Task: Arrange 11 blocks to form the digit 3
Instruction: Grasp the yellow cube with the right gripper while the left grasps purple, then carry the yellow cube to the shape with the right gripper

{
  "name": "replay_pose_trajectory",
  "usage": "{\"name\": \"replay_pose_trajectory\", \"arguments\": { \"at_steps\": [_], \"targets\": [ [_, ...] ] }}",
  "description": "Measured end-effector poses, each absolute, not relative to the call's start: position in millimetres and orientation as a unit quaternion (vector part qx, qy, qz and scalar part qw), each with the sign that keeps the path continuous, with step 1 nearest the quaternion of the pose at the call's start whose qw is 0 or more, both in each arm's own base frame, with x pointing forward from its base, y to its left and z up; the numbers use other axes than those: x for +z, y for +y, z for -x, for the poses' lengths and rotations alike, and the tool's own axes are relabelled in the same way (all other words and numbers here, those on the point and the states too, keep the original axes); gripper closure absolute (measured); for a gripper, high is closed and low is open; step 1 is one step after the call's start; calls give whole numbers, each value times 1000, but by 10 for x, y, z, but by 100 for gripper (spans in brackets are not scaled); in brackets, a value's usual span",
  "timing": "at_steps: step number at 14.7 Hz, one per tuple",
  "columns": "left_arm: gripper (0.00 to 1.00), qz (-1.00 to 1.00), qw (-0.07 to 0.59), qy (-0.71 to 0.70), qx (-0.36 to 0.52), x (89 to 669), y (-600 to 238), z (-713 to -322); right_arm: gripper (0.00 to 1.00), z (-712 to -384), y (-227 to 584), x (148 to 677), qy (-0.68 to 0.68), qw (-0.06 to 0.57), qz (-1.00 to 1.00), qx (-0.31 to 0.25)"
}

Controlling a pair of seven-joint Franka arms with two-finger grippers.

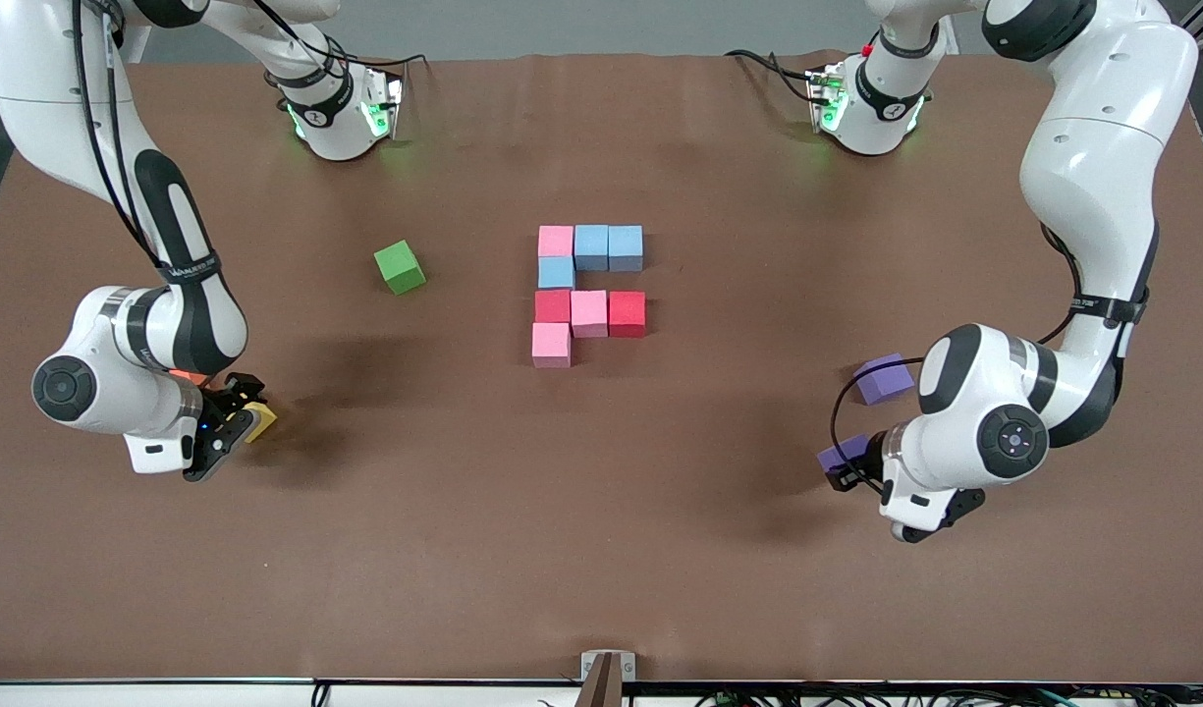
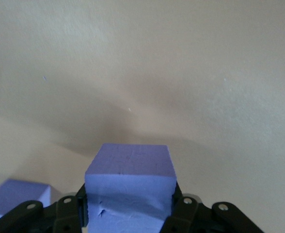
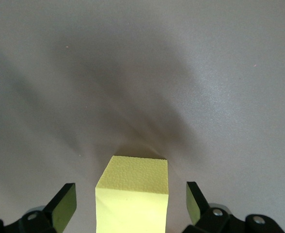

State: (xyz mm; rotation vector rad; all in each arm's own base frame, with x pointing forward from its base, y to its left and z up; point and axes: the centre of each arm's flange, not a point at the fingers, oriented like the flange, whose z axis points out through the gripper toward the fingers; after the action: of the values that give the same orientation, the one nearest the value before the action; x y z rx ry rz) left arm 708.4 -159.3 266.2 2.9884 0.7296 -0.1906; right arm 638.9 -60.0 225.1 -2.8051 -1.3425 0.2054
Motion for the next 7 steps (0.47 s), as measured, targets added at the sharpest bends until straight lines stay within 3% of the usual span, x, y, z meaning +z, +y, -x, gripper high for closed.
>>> {"name": "replay_pose_trajectory", "arguments": {
  "at_steps": [7],
  "targets": [
    [40, -959, 16, 268, -86, 2423, -1855, -6879, 0, -6261, -603, 2052, -438, 9, 897, 61]
  ]
}}
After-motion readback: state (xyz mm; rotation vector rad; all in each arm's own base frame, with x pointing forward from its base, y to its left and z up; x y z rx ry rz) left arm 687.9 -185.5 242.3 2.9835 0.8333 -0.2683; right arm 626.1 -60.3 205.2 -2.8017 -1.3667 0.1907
